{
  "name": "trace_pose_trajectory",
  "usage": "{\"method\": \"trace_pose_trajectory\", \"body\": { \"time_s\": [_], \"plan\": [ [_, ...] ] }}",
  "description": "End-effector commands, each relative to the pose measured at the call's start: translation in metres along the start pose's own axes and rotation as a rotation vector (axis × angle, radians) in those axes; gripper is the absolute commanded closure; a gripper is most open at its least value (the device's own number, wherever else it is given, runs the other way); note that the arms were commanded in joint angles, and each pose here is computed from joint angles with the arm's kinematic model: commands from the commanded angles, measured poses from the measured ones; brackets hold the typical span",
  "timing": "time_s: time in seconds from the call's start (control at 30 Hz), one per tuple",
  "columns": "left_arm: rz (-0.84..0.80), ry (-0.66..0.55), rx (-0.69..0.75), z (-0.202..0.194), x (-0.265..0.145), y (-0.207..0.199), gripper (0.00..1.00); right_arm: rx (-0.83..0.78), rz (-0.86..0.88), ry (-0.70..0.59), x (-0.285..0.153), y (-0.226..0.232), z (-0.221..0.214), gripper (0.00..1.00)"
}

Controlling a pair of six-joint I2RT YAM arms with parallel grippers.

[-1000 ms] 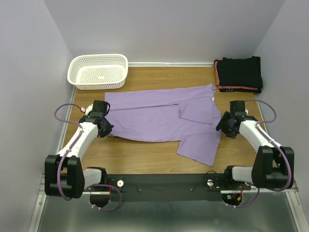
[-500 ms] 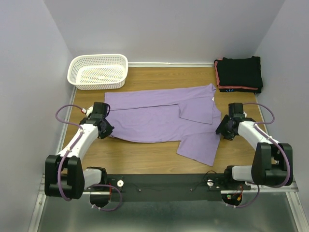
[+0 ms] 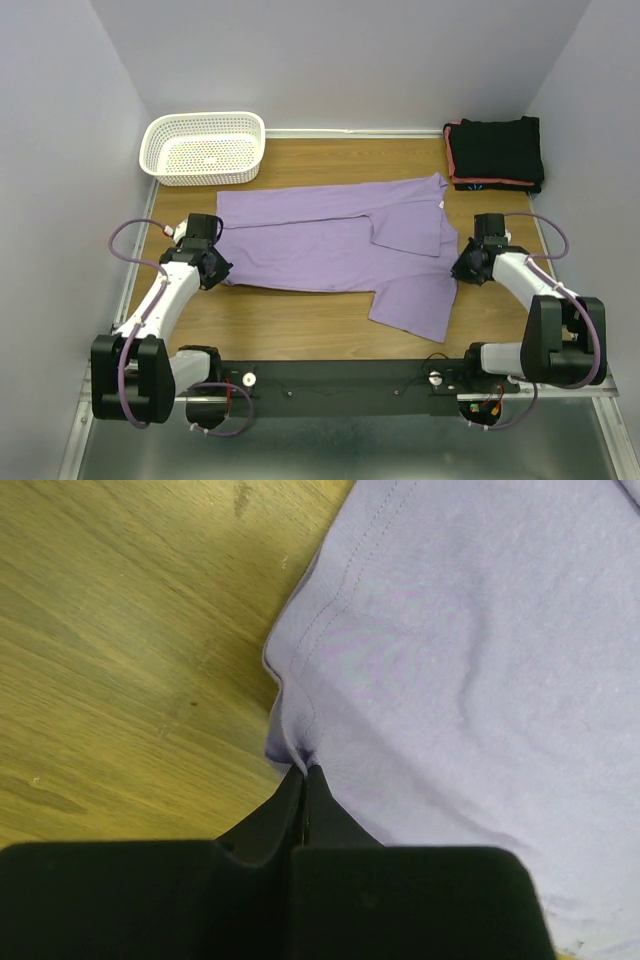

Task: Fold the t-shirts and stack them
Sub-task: Fold the tshirt

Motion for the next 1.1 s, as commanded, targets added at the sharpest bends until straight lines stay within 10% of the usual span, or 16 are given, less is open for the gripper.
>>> {"method": "trace_pose_trajectory", "body": {
  "time_s": [0.0, 1.07],
  "plan": [
    [0.009, -0.045, 0.001, 0.011, -0.005, 0.001, 1.00, -0.006, -0.041, 0.011, -0.004, -0.009, -0.005, 0.99],
    [0.023, -0.081, 0.111, 0.067, 0.038, -0.038, 1.00, -0.071, 0.100, -0.069, -0.006, 0.061, 0.111, 1.00]
  ]
}}
Point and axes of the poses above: each gripper's point midway between its finger pads, its own x axis out along the fingers, its own y axis along the line the jaws close on, z = x × y, the point moved 9 cm from there along -x, back along the fingers, and after that the axes turned 2 degrees about -x, right-handed, at the moved point
